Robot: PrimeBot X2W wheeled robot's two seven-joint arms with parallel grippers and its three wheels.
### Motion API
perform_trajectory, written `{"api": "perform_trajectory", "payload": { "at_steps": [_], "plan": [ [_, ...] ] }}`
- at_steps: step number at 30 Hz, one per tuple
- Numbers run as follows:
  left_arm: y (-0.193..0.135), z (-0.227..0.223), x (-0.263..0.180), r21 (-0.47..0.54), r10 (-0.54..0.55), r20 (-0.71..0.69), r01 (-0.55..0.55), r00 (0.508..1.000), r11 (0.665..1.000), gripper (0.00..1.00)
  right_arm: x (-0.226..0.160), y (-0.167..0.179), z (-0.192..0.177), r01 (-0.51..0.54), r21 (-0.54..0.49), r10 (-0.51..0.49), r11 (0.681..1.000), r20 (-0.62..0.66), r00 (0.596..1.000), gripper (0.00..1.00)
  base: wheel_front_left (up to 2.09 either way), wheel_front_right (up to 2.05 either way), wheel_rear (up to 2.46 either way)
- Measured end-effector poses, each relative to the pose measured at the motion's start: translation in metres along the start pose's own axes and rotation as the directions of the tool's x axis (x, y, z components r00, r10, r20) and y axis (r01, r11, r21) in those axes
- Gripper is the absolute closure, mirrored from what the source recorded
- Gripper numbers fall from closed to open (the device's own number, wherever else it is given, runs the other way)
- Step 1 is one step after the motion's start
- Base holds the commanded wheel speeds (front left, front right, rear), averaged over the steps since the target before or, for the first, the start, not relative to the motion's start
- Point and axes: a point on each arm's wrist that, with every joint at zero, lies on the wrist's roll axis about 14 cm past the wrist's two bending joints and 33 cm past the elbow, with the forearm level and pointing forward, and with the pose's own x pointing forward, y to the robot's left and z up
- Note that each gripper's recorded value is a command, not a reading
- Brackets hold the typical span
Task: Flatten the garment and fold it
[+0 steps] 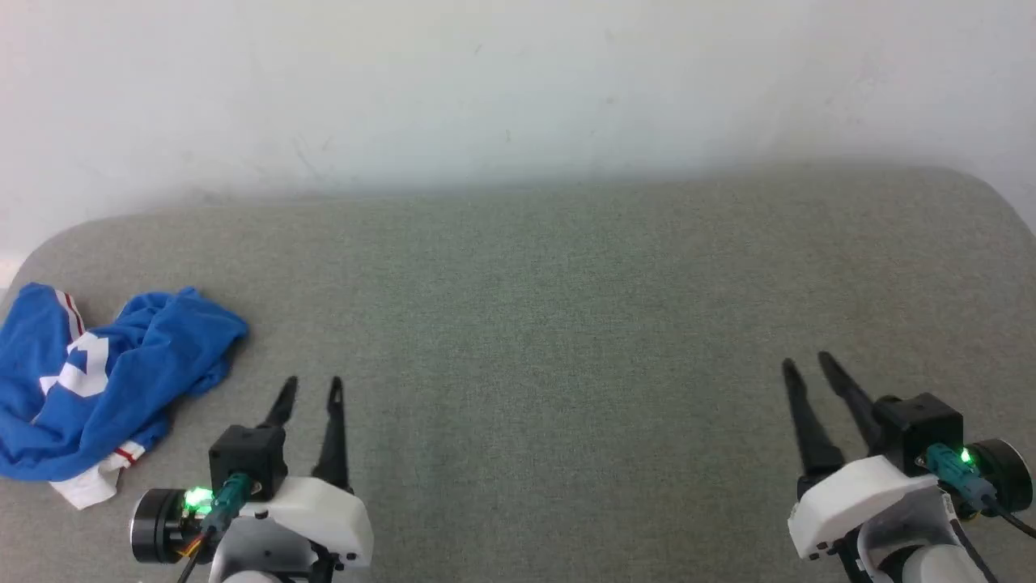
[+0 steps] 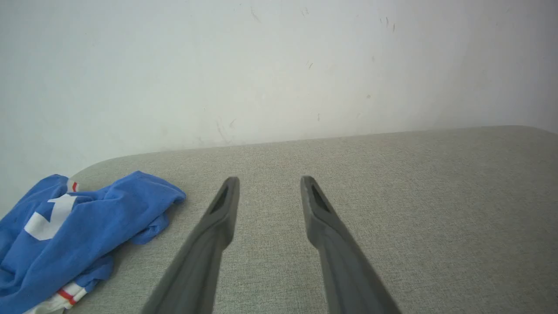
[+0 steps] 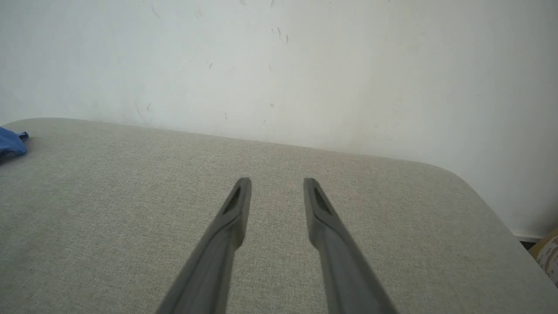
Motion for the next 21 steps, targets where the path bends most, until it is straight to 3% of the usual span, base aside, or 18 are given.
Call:
{"api": "perform_trajectory", "payload": {
  "at_steps": [21],
  "plan": [
    [-0.001,0.004,0.000,-0.019,-0.003,0.032,0.003,0.999,1.000,0.00,-0.002,-0.014,0.002,0.042,0.026,-0.043,0.999,0.026,0.999,0.00,0.00,0.00,0.00]
  ]
}}
